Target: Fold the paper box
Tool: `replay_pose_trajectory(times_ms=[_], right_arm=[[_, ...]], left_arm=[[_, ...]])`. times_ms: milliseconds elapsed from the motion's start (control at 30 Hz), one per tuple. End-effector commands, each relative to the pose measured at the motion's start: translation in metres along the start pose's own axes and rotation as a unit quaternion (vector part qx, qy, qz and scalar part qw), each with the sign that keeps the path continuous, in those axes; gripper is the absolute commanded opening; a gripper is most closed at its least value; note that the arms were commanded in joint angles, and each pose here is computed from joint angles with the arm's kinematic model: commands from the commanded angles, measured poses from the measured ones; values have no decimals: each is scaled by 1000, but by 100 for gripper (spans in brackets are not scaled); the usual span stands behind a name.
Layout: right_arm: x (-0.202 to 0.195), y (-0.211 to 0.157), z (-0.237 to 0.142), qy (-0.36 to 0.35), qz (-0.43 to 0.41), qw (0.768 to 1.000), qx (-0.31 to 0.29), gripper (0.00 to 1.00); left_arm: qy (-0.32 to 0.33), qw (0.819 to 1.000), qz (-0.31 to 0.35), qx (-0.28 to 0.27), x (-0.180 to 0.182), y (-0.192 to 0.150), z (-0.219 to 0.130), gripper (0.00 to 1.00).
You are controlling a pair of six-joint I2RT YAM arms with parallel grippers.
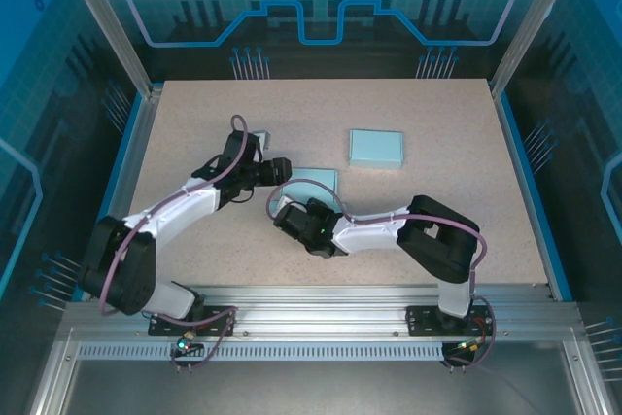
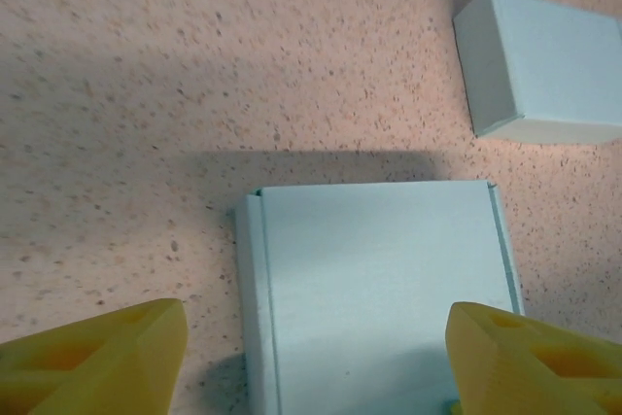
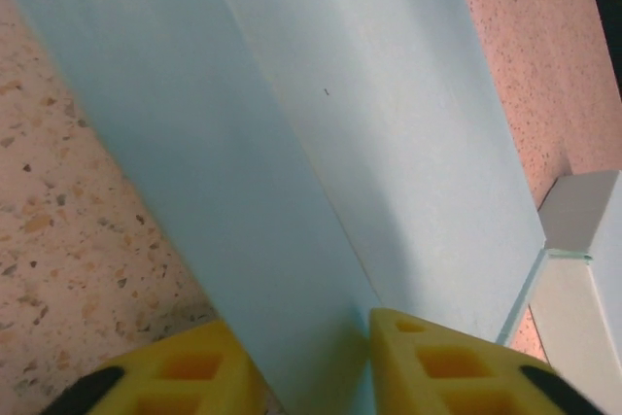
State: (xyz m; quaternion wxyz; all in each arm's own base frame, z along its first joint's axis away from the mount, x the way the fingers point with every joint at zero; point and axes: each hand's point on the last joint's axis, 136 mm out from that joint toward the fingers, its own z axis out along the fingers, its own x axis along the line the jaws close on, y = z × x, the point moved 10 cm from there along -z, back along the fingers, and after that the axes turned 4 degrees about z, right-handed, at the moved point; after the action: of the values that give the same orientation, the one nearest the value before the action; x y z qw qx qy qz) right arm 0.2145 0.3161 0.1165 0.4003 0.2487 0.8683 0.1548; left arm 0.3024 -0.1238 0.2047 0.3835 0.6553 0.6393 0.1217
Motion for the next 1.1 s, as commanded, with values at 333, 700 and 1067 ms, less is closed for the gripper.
replay_pose_trajectory(times_ms=[333, 700, 1067], right_arm=[[-31, 28, -24, -7, -9, 1000, -9, 1], [-101, 34, -101, 141, 51, 987, 60, 0], [-131, 4, -69, 343, 67, 929, 121, 0]], left_arm=[[96, 985, 23, -140, 16, -1, -93, 99], [93, 965, 58, -239, 17, 1, -127, 99], [-108, 953, 133, -251, 5, -2, -89, 98]])
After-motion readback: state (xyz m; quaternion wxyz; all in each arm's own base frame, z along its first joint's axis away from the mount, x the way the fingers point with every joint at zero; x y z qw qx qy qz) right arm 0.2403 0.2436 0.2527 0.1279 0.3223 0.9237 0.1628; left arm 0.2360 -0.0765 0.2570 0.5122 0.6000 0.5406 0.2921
